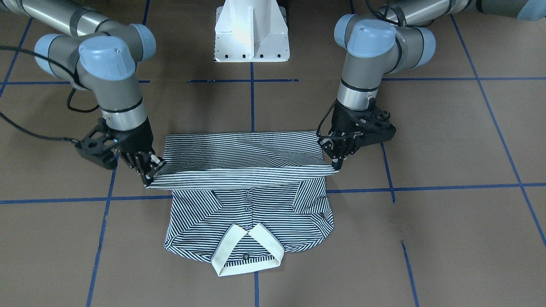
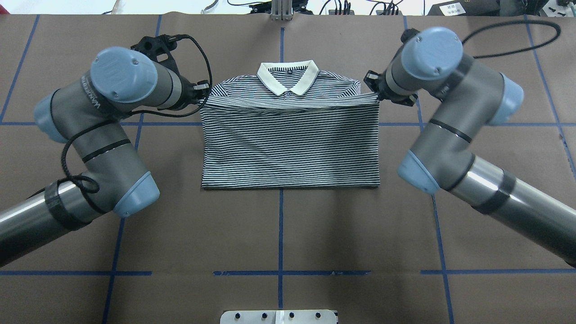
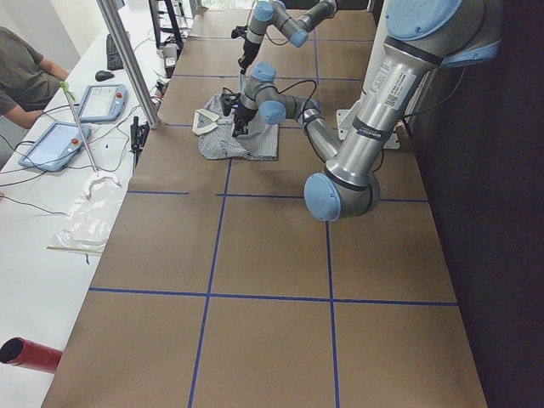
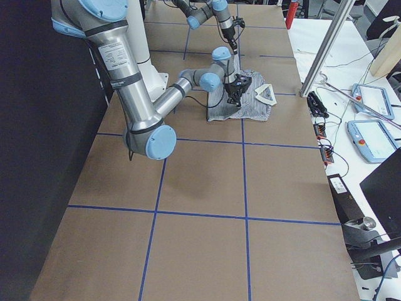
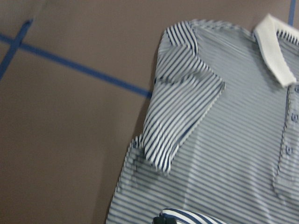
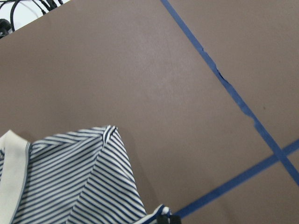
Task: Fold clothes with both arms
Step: 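Lift the hem with both grippers and fold it toward the collar, then release the hem with both grippers and raise them off the folded shirt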
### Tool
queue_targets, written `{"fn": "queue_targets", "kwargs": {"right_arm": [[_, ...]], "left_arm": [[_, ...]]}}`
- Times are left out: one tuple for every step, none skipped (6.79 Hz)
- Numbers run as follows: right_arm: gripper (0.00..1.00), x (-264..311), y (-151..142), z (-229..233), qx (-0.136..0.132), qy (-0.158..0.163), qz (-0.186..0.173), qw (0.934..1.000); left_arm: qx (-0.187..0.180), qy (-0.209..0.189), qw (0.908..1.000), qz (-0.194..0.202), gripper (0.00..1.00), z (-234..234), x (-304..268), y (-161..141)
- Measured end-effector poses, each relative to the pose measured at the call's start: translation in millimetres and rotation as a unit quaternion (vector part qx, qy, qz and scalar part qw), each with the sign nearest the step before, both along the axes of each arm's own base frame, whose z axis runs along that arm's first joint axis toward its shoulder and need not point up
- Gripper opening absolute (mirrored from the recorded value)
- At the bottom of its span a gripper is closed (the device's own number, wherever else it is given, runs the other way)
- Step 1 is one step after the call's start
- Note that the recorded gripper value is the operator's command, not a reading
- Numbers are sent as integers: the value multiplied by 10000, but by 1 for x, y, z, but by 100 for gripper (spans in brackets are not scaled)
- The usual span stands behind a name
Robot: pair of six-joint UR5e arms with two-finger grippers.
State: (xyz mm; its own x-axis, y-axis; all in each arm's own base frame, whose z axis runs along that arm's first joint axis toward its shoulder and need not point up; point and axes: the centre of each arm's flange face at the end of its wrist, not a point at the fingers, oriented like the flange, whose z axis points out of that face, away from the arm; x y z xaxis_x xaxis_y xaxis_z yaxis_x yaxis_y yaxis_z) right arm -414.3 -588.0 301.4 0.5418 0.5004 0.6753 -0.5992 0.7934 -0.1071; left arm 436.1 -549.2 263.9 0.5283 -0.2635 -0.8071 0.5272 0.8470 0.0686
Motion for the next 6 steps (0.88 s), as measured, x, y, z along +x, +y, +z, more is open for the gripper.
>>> {"fn": "queue_targets", "kwargs": {"right_arm": [[0,-22,-46,-3,-152,143,4,9998],[0,-38,-70,0,-191,183,4,9997],[0,-47,-79,8,-184,178,-5,9997],[48,-51,-82,13,-184,179,-10,9997],[64,-53,-81,16,-183,184,-16,9997],[68,-54,-78,14,-153,149,-16,9998]], "left_arm": [[153,-72,9997,-193,0,20,15,-29],[267,-154,9989,-343,0,37,30,-50],[324,-192,9984,-413,7,49,41,-64],[373,-196,9982,-425,23,57,48,-71],[449,-220,9980,-385,28,60,50,-74],[575,-182,9976,-344,32,58,48,-74]]}}
